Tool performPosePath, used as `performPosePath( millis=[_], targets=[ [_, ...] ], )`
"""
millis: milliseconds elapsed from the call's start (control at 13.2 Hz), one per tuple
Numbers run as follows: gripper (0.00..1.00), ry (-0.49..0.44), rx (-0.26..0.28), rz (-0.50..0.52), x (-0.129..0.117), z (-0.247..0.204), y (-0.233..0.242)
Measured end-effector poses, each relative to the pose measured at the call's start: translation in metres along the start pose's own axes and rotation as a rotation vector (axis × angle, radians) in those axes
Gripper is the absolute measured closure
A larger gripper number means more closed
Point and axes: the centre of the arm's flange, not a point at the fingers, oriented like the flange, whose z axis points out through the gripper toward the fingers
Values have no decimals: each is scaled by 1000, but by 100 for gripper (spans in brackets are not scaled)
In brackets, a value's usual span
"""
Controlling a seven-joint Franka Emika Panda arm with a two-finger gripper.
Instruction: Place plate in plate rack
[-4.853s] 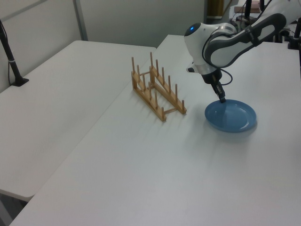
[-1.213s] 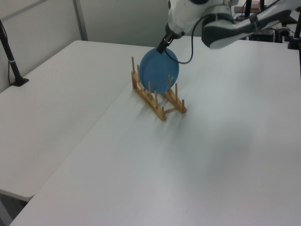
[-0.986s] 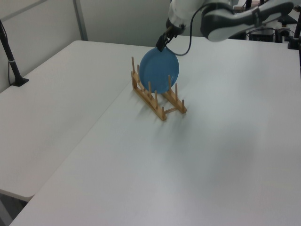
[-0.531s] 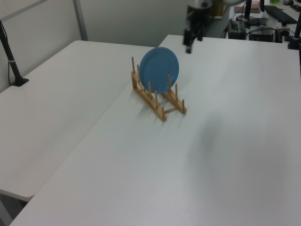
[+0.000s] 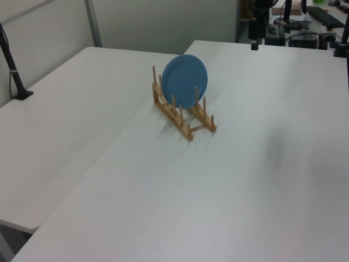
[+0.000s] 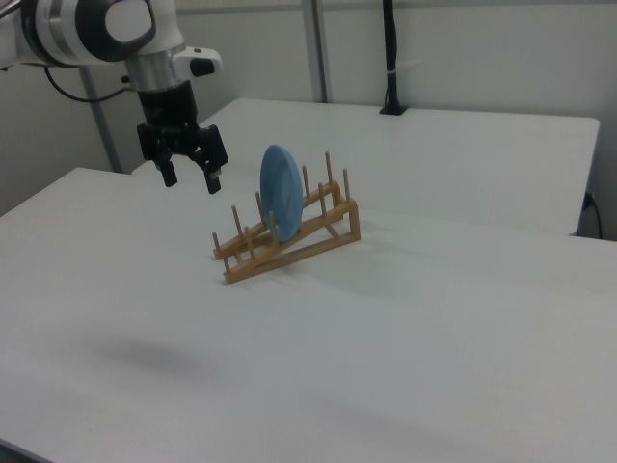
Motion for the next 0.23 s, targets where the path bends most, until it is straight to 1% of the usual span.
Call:
performPosePath(
  millis=[227],
  targets=[
    [0,1,1,13,-3,-1,8]
  ],
)
